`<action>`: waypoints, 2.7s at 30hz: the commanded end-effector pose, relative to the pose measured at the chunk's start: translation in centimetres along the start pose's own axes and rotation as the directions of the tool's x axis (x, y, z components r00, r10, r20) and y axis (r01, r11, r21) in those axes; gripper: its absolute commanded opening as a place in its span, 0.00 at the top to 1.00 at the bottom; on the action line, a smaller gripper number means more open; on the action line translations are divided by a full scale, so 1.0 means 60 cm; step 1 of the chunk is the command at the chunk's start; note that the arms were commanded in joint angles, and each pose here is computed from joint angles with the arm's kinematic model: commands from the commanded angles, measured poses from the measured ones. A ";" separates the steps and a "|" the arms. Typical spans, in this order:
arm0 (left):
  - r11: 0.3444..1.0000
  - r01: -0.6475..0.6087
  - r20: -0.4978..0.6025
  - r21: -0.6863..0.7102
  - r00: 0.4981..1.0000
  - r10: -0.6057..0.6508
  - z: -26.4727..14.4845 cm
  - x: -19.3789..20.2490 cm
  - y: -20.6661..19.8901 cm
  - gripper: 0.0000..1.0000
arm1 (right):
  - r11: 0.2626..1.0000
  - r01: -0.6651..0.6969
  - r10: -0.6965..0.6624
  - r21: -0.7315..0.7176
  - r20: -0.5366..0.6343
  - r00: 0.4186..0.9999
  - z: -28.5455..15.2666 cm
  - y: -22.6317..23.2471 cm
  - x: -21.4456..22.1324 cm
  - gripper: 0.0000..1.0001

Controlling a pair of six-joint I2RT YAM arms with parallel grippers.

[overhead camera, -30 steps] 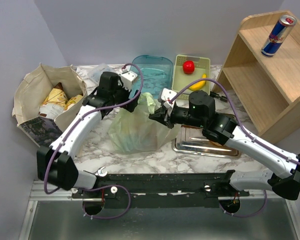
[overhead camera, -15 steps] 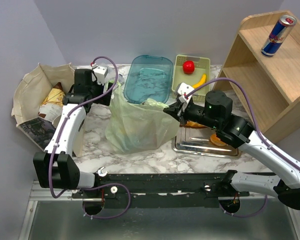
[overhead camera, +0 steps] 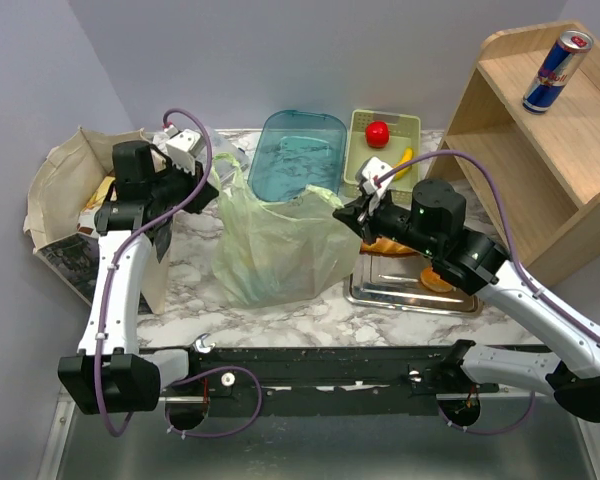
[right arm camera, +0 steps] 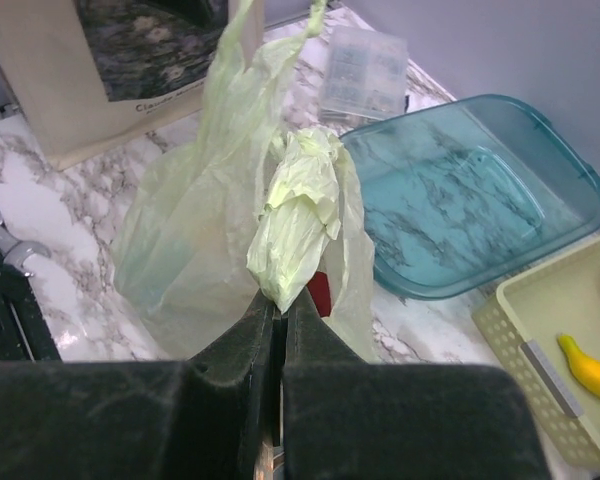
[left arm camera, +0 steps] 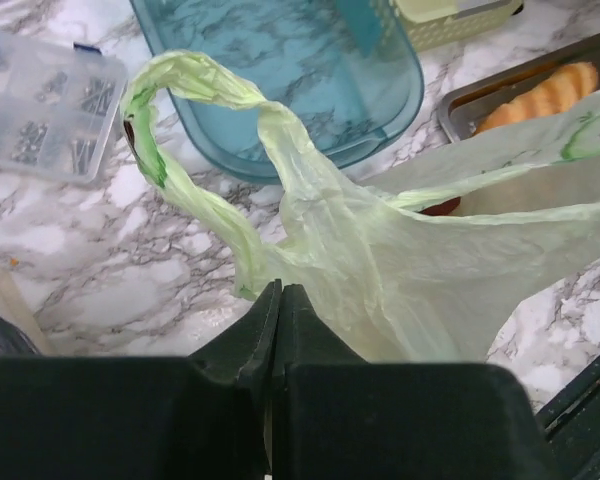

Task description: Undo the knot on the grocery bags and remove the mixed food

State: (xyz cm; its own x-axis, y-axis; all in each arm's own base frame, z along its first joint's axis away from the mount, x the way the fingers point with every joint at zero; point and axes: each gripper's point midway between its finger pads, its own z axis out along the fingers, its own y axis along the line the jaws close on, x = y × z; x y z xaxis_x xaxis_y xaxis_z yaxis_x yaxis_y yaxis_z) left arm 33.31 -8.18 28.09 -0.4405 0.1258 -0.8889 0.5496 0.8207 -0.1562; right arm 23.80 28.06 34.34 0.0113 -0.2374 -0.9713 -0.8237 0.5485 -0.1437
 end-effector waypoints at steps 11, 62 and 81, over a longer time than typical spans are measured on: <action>0.991 0.060 0.200 0.118 0.976 -0.083 -0.060 -0.130 -0.128 0.38 | 0.986 -0.155 0.153 0.065 0.048 0.987 -0.001 -0.048 -0.014 0.99; 0.827 0.259 0.108 -0.499 0.965 -0.237 0.062 -0.141 -0.038 0.02 | 0.992 -0.107 0.107 0.066 0.007 0.994 0.004 -0.051 0.006 0.99; 0.768 0.393 0.040 -0.506 0.900 -0.435 0.144 -0.070 -0.074 0.02 | 0.991 -0.115 0.116 0.071 -0.009 0.993 -0.002 -0.049 0.013 0.99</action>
State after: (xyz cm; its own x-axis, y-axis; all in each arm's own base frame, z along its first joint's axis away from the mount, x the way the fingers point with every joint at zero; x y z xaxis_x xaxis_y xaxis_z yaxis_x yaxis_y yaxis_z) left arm 38.26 -18.16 30.11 -0.6045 -0.2514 -0.7559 -0.0229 0.9540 -0.2990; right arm 26.48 26.26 33.88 -0.0899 -0.1804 -0.9795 -0.7729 0.6329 -0.0456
